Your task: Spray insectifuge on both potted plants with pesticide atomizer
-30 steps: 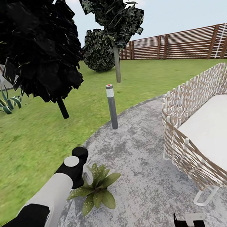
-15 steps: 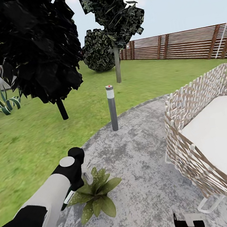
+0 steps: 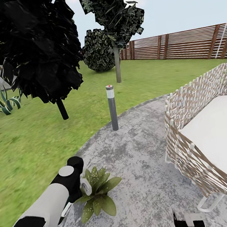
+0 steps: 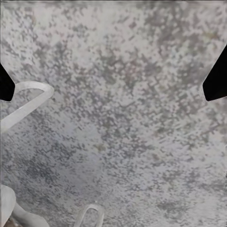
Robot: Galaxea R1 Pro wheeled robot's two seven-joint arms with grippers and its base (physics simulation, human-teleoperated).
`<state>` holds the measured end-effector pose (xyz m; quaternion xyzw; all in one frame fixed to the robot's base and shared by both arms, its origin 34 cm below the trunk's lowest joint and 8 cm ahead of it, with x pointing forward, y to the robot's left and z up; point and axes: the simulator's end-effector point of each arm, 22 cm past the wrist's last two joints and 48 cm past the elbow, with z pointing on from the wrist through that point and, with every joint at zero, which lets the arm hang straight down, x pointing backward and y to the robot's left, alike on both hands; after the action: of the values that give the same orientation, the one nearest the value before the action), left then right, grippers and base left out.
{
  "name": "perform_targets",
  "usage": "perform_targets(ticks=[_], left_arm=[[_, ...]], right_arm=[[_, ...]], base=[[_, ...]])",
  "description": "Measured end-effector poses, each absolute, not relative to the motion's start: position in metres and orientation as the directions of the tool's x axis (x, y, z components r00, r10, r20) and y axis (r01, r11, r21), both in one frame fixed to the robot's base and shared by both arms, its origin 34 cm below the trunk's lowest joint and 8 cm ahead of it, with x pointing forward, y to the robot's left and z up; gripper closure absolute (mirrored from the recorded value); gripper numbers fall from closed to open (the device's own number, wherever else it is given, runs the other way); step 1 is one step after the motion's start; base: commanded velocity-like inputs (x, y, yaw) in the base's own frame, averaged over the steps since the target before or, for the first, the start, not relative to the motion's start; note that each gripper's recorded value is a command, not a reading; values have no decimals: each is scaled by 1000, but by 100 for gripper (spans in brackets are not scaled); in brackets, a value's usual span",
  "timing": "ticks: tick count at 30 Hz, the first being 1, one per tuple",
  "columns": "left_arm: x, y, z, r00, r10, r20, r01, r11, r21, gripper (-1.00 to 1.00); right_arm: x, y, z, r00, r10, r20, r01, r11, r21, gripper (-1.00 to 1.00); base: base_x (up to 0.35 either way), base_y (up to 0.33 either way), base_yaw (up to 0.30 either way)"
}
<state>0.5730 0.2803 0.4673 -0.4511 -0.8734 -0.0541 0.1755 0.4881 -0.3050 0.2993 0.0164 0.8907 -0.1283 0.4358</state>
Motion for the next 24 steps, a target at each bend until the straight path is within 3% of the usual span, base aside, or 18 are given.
perform_targets(ticks=[4, 10, 24], left_arm=[[577, 281, 470, -535, 768, 351, 807, 588, -55, 100], [577, 276, 471, -533, 772, 346, 809, 585, -57, 100], [570, 269, 465, -523, 778, 349, 810, 581, -81, 100]], right_arm=[[488, -305, 299, -620, -83, -781, 140, 967, -214, -100], [488, -305, 300, -619, -83, -781, 141, 967, -214, -100], [488, -305, 299, -619, -83, -781, 141, 967, -214, -100]], base=[[-148, 208, 0], [203, 234, 0], [11, 11, 0]])
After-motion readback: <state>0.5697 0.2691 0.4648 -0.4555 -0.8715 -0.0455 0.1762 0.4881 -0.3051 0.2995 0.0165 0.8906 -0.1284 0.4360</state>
